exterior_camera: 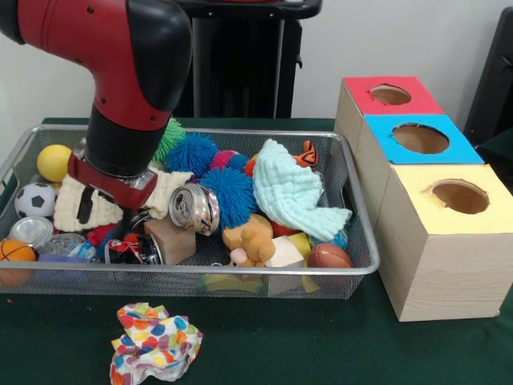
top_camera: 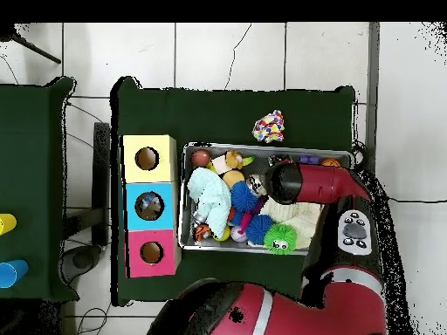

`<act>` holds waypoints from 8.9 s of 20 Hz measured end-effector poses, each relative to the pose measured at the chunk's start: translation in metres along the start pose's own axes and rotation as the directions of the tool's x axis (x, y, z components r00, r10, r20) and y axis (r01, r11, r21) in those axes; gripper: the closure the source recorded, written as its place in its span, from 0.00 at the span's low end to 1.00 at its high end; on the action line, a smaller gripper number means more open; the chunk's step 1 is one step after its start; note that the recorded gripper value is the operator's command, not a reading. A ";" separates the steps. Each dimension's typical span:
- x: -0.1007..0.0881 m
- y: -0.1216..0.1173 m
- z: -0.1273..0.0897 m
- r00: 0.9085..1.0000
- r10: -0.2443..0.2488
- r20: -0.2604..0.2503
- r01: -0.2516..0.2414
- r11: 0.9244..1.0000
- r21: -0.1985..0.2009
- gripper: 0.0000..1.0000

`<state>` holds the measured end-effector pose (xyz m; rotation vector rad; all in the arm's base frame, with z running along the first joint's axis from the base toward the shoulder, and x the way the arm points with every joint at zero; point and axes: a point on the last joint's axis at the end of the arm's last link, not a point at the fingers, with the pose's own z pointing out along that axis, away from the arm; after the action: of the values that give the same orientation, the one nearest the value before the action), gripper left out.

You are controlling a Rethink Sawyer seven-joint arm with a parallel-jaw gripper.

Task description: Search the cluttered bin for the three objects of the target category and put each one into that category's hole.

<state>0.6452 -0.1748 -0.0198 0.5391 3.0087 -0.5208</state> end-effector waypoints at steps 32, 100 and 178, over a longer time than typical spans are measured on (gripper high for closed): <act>0.004 -0.027 0.014 0.997 0.058 -0.053 -0.058 0.998 -0.001 0.00; 0.001 -0.031 0.028 0.982 0.176 -0.065 -0.186 0.960 -0.209 0.00; -0.013 -0.026 0.051 0.985 0.137 0.109 -0.114 0.974 -0.195 0.00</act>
<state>0.6472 -0.2190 -0.0580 0.6522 2.8442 -0.2482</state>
